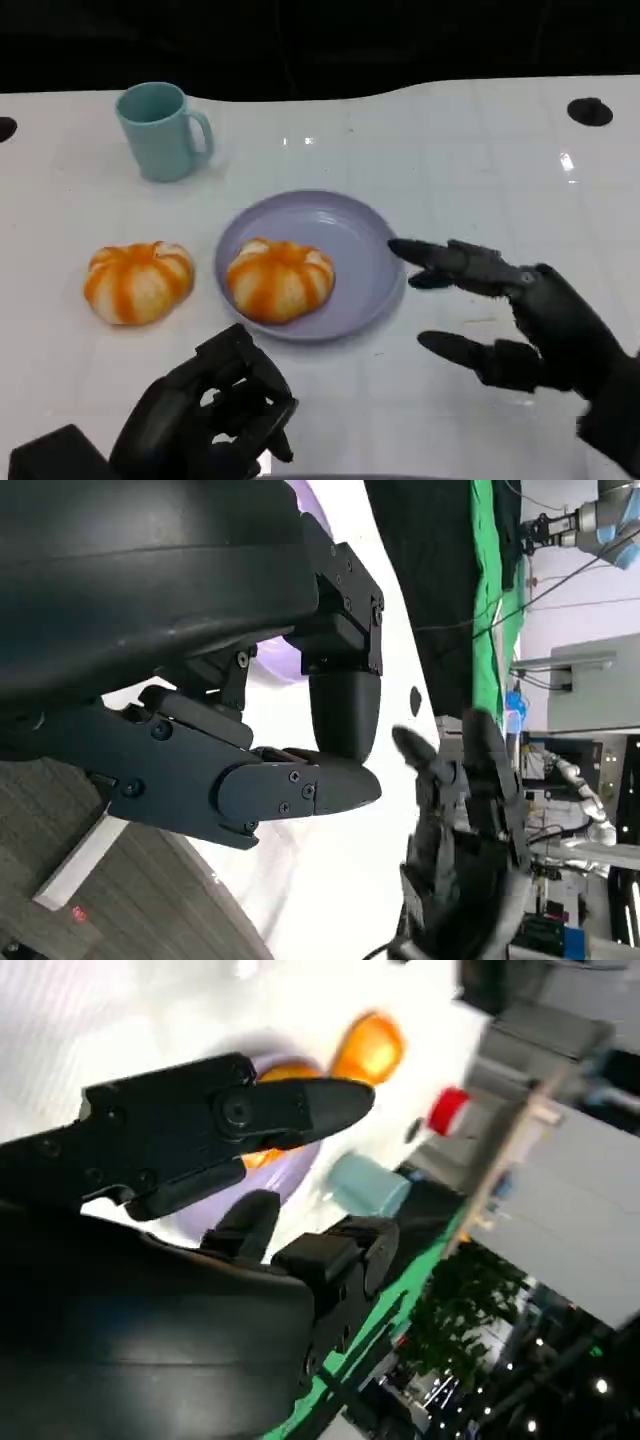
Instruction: Grasp the bread from the table and place it into the plate.
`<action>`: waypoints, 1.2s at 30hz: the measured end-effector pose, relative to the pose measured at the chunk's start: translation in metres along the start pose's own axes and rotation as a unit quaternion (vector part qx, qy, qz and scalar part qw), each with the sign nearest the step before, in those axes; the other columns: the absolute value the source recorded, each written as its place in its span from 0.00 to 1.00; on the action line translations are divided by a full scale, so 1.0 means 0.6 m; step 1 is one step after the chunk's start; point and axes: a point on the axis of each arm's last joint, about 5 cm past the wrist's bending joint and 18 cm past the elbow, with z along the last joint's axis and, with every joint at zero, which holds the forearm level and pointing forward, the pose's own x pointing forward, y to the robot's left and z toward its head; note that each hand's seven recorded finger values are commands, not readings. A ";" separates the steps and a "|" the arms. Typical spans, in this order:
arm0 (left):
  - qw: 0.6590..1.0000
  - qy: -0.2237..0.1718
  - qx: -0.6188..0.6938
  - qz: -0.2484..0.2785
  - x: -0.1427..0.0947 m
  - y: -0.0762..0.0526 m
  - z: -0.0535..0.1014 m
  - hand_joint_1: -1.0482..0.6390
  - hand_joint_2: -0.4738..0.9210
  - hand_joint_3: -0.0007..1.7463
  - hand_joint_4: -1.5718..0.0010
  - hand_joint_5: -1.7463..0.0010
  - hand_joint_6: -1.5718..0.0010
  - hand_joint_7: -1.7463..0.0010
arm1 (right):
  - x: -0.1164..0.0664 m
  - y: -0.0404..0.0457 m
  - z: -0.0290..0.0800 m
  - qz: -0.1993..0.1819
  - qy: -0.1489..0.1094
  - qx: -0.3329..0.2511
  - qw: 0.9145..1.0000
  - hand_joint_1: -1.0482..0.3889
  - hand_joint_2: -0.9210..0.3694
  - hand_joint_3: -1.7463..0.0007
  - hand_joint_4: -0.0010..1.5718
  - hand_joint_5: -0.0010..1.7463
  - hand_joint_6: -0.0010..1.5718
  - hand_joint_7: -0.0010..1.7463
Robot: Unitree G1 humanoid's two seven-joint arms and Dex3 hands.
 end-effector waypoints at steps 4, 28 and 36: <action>1.000 0.000 0.000 0.000 0.000 0.000 0.000 0.32 1.00 0.26 0.59 0.00 0.72 0.02 | -0.022 0.006 0.002 -0.016 -0.006 0.032 0.999 0.59 0.33 0.35 0.42 0.87 0.42 0.68; 1.000 0.002 0.000 0.005 -0.002 0.006 0.001 0.32 1.00 0.25 0.59 0.00 0.72 0.03 | -0.101 0.026 0.034 -0.087 0.083 0.048 0.992 0.63 0.38 0.22 0.57 1.00 0.43 0.94; 1.000 -0.002 0.007 0.005 0.000 0.009 -0.002 0.32 1.00 0.25 0.58 0.00 0.71 0.03 | -0.104 0.023 0.012 -0.073 0.079 0.001 0.994 0.58 0.42 0.23 0.60 1.00 0.47 0.91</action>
